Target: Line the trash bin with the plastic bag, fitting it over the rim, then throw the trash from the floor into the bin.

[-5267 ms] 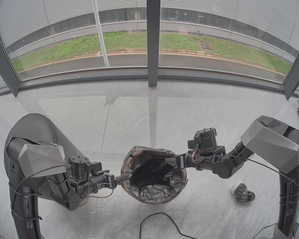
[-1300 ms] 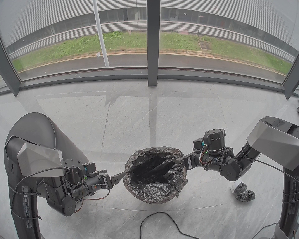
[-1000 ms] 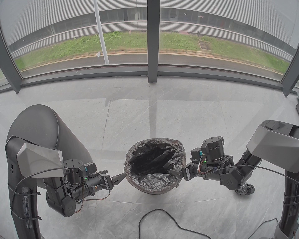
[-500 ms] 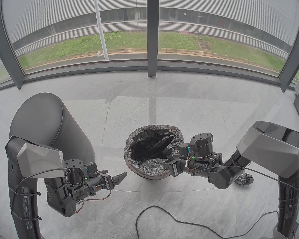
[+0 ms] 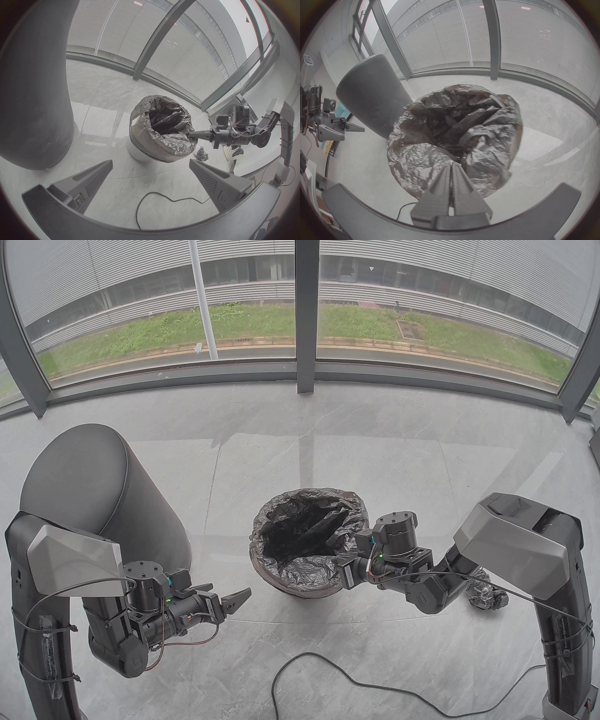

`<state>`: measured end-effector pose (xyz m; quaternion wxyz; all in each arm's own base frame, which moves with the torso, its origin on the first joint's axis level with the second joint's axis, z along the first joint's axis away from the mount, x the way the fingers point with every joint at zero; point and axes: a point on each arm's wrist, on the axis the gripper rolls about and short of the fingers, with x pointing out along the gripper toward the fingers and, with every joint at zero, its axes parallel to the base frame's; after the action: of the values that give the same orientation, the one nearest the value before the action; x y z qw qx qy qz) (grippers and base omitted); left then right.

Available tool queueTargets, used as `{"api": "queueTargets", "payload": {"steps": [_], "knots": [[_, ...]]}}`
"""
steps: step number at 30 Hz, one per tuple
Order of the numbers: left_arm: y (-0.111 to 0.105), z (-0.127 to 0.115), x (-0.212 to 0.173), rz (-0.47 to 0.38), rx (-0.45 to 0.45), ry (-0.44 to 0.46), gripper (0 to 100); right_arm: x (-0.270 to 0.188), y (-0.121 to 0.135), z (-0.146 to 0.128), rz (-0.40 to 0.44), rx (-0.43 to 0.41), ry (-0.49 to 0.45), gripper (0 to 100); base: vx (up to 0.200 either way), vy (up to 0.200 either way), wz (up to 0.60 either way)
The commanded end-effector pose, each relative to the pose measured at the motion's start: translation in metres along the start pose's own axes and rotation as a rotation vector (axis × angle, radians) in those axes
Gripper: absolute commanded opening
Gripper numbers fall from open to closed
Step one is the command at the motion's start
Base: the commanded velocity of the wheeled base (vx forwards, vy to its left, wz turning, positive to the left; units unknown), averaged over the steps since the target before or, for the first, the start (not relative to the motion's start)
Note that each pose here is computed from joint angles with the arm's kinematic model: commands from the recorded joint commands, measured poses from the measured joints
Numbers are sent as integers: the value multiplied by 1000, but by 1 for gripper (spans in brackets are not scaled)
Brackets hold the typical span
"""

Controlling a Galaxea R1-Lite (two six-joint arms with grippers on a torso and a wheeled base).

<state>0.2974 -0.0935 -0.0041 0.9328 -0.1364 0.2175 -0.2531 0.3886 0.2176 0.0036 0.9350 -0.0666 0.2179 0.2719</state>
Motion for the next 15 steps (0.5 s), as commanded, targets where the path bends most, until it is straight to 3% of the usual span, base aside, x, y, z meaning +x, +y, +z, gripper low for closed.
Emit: {"api": "queueTargets", "payload": {"steps": [1,9,15], "knots": [[0,0,0,0,-1,-1,100,-7,-15,-6,-37,17,26,0,0,0,0],[-1,-1,1,-6,1,3,100,-21,-20,0,-47,21,19,0,0,0,0],[-2,0,1,-6,2,2,100,-33,-11,21,-25,16,-42,0,0,0,0]]}}
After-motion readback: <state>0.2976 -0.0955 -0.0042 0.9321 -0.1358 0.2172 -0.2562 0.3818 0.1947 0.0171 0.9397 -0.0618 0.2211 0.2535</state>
